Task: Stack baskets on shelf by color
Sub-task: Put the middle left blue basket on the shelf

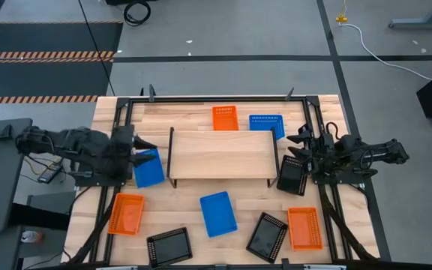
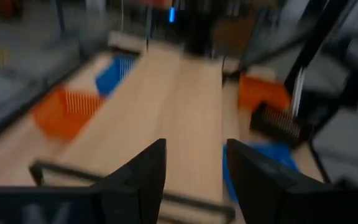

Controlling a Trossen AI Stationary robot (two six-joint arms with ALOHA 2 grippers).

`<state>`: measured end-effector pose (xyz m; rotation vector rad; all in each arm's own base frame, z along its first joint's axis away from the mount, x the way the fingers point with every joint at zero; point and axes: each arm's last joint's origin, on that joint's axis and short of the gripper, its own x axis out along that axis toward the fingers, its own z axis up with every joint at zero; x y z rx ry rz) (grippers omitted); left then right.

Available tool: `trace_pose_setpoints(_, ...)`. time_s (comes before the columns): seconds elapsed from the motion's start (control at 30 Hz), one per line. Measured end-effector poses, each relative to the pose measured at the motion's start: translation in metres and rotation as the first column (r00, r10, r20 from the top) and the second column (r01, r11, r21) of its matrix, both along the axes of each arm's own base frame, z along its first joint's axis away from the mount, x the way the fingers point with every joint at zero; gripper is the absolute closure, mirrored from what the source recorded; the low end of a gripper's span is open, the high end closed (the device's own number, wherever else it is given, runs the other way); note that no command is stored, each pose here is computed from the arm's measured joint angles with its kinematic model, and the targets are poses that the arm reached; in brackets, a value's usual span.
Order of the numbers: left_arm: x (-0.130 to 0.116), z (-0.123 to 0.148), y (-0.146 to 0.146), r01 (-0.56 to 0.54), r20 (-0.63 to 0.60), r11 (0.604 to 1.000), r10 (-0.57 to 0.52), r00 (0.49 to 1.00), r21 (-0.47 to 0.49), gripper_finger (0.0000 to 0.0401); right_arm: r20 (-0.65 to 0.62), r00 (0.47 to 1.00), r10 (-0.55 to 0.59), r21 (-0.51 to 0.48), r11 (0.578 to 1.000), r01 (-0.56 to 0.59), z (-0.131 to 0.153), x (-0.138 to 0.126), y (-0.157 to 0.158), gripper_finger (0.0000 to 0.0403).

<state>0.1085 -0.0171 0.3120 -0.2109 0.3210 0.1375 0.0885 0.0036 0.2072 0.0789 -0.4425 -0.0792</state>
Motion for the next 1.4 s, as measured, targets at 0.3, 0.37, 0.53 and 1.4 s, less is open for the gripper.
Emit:
trace_pose_setpoints(0.3, 0.044, -0.013, -0.028, 0.048, -0.499, 0.998, -0.055, 0.865, -0.027, 0.0226, 0.043, 0.999, -0.018, -0.027, 0.999, 0.02, 0.004, -0.002, 0.0, 0.0209)
trace_pose_setpoints(0.37, 0.05, -0.02, -0.034, 0.052, -0.55, 0.997, -0.071, 0.832, -0.049, 0.0219, 0.049, 0.999, -0.018, -0.026, 0.999, 0.02, 0.005, -0.002, 0.0, 0.0209)
trace_pose_setpoints(0.53, 0.058, -0.04, -0.044, 0.015, -0.699, 0.999, -0.047, 0.713, -0.052, 0.0197, 0.051, 0.999, -0.019, -0.025, 0.999, 0.02, 0.005, -0.002, 0.0, 0.0208)
trace_pose_setpoints(1.4, 0.042, -0.148, -0.046, -0.022, -0.91, 1.0, 0.013, 0.414, 0.004, 0.0146, 0.069, 0.997, 0.02, 0.056, 0.998, -0.024, 0.005, -0.003, 0.0, 0.016)
